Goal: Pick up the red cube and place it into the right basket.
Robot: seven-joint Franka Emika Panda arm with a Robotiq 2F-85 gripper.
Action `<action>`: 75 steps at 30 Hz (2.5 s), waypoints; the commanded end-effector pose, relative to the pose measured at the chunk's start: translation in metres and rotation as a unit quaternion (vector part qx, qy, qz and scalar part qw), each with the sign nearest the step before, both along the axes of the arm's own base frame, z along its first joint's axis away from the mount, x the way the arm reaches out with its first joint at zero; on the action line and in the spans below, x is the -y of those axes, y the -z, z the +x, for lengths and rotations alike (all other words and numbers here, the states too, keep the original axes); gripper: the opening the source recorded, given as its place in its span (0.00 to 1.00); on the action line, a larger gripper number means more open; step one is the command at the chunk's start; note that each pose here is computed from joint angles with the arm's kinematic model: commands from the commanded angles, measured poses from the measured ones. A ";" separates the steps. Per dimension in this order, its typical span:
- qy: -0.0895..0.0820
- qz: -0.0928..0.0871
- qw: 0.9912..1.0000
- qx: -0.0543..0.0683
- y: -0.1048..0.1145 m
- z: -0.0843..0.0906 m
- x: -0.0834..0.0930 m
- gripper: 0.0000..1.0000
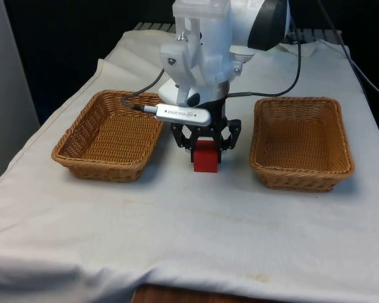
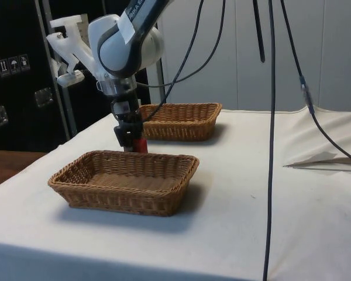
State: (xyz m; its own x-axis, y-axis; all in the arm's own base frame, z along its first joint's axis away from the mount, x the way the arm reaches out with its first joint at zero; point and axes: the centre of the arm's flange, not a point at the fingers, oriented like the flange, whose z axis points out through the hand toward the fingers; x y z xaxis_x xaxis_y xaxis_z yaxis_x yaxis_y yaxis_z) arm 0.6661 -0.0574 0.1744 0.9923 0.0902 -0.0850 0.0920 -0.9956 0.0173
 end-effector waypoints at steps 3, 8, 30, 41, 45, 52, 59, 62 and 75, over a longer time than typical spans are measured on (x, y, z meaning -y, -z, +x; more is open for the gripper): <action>0.000 0.000 1.000 0.000 0.000 0.000 0.000 0.51; 0.000 0.000 1.000 0.000 0.000 0.000 0.000 0.01; 0.002 0.004 1.000 -0.001 -0.072 -0.007 -0.001 0.01; 0.001 0.008 1.000 0.001 -0.110 -0.012 -0.001 0.01; 0.002 0.009 1.000 0.000 -0.113 -0.013 0.002 0.01; -0.004 0.012 1.000 0.002 -0.123 -0.019 0.026 0.01; -0.008 0.008 1.000 0.002 -0.125 -0.026 0.050 0.01; -0.009 0.007 1.000 0.001 -0.125 -0.029 0.061 0.01; -0.018 0.000 1.000 -0.002 -0.123 -0.037 0.104 0.01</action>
State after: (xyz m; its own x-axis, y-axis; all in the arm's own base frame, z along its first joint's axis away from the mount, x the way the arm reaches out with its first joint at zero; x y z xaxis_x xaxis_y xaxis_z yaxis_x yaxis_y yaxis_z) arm 0.6285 -0.1596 0.2981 0.9879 0.1230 -0.0950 0.1256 -0.9918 0.0219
